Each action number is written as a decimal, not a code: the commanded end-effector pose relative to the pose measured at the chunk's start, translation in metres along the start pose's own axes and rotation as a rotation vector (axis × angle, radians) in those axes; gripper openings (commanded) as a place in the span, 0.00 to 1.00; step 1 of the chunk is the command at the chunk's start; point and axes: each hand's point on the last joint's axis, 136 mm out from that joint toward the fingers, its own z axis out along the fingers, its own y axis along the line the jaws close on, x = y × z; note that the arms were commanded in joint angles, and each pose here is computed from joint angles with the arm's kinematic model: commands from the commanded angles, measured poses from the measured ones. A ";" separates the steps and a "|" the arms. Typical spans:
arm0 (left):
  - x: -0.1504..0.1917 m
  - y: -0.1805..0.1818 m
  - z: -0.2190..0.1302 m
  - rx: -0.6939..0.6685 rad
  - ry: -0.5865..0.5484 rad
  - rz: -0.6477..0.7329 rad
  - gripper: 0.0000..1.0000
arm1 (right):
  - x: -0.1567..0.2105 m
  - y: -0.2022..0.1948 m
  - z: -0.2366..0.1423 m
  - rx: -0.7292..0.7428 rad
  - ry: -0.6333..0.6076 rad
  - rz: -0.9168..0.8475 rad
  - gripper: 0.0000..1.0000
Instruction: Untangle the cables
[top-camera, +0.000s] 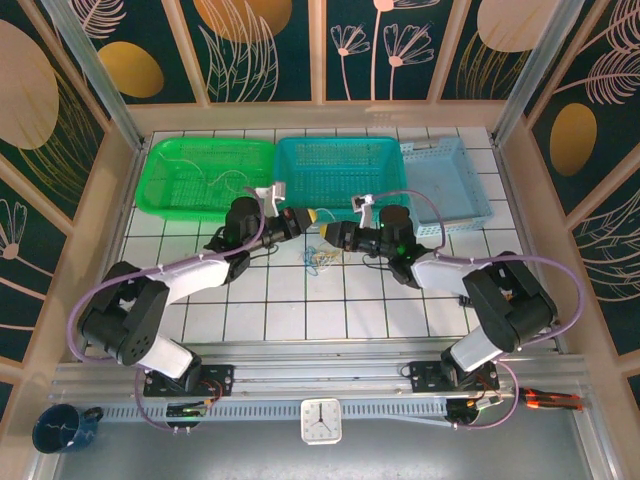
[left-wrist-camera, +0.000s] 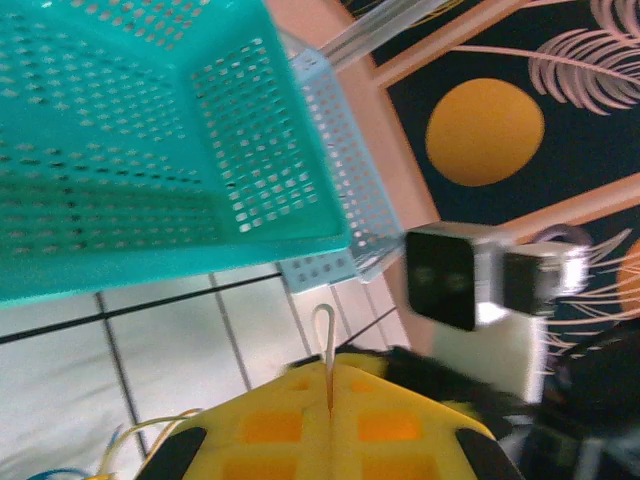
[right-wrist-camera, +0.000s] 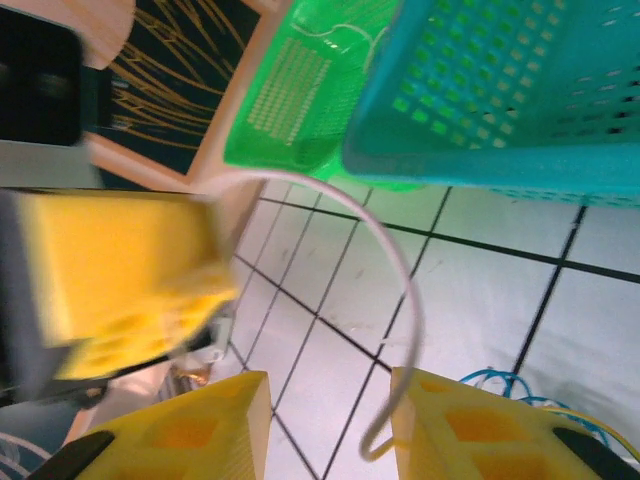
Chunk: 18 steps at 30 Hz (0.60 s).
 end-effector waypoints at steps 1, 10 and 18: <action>-0.017 -0.046 -0.004 0.111 -0.024 0.030 0.00 | -0.011 -0.004 0.010 0.048 -0.060 -0.049 0.38; -0.042 -0.103 -0.017 0.219 -0.059 0.055 0.00 | 0.001 -0.042 0.012 0.181 -0.113 -0.017 0.37; -0.072 -0.168 -0.038 0.351 -0.110 0.089 0.00 | 0.016 -0.062 0.013 0.242 -0.110 0.017 0.36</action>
